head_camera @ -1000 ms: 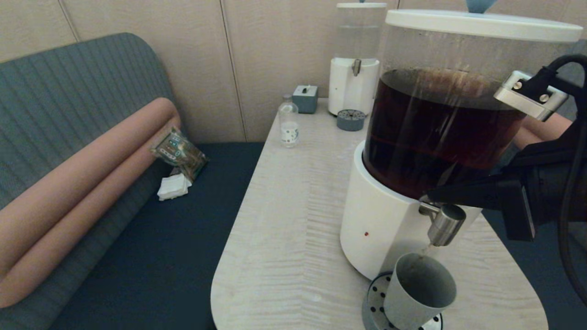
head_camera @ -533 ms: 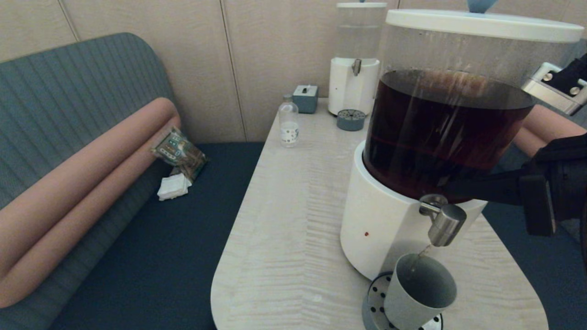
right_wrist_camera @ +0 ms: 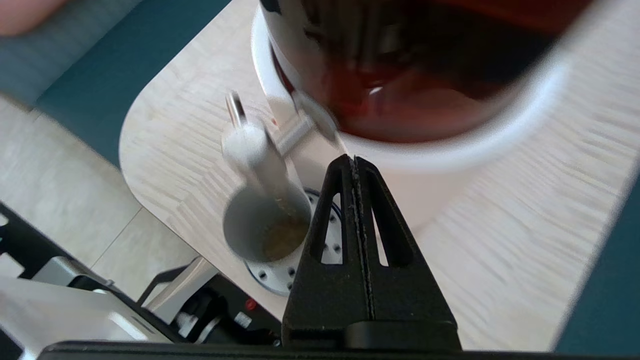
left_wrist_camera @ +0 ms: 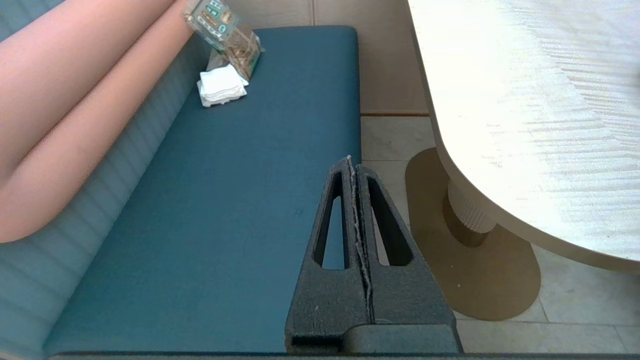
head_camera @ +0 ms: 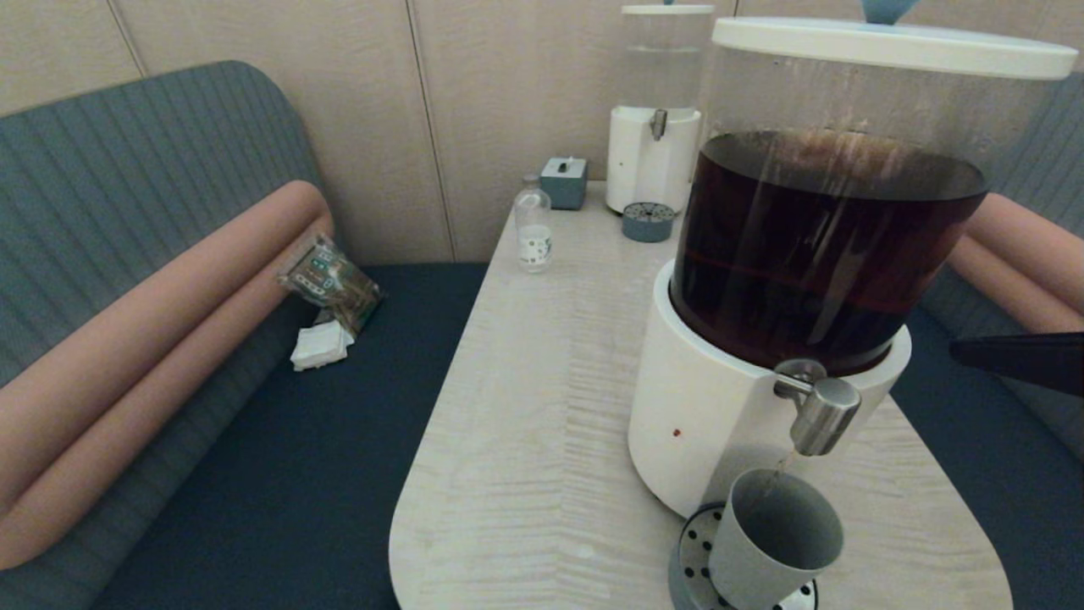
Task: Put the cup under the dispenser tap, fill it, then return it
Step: Turn off the faucet
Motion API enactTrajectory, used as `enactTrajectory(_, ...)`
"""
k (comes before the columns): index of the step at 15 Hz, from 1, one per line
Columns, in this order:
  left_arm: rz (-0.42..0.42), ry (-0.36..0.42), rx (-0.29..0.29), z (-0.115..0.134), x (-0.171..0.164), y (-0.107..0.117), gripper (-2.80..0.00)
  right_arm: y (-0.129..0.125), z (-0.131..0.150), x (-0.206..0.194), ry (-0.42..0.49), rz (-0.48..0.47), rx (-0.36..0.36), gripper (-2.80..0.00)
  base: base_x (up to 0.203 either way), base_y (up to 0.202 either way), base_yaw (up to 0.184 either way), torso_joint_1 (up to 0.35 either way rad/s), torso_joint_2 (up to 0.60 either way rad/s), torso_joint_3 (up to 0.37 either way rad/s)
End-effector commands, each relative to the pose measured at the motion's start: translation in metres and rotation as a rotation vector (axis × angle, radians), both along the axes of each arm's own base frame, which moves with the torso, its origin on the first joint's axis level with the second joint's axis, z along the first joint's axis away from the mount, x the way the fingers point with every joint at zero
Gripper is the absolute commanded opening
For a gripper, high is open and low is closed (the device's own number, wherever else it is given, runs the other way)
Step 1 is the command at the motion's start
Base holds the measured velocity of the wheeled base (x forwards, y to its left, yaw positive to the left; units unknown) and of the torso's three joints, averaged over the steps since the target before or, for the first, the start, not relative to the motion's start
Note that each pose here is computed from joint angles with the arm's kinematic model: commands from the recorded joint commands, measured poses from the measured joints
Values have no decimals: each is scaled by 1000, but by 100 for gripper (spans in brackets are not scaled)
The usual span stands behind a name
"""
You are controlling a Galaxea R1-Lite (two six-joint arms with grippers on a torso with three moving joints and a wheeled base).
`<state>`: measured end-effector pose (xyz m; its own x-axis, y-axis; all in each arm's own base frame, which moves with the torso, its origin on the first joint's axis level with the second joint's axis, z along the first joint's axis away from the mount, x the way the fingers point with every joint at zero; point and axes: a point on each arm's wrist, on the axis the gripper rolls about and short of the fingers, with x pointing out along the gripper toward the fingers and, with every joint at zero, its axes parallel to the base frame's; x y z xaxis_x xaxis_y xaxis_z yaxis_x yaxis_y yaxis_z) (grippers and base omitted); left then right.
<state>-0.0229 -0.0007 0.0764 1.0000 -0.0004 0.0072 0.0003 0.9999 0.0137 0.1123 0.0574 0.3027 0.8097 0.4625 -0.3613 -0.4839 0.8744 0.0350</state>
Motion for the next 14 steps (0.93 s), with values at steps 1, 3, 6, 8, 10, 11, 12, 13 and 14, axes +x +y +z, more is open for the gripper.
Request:
enactTrajectory(1,0,3,0,0,0,0,-280,-17,1,-32,-69,-12,33,-280,0,0,0,0,0,0)
enactTrajectory(3,0,1,0,0,0,0,-280,-29,-7,-56,-109,-47,43,-280,0,0,0,0,0,0)
enactTrajectory(6,0,3,0,0,0,0,-280,-46,-23,-85,-167,-126,47,-280,0,0,0,0,0,0)
enactTrajectory(8,0,1,0,0,0,0,-280,-56,-33,-103,-205,-173,59,-280,0,0,0,0,0,0)
enactTrajectory(10,0,2,0,0,0,0,-280,-63,-42,-119,-239,-263,85,-280,0,0,0,0,0,0)
enactTrajectory(11,0,1,0,0,0,0,-280,-66,-47,-127,-254,-295,113,-280,0,0,0,0,0,0)
enactTrajectory(12,0,2,0,0,0,0,-280,-68,-50,-133,-268,-327,131,-280,0,0,0,0,0,0)
enactTrajectory(13,0,1,0,0,0,0,-280,-68,-53,-138,-280,-379,140,-280,0,0,0,0,0,0)
enactTrajectory(14,0,1,0,0,0,0,-280,-69,-55,-145,-299,-428,159,-280,0,0,0,0,0,0)
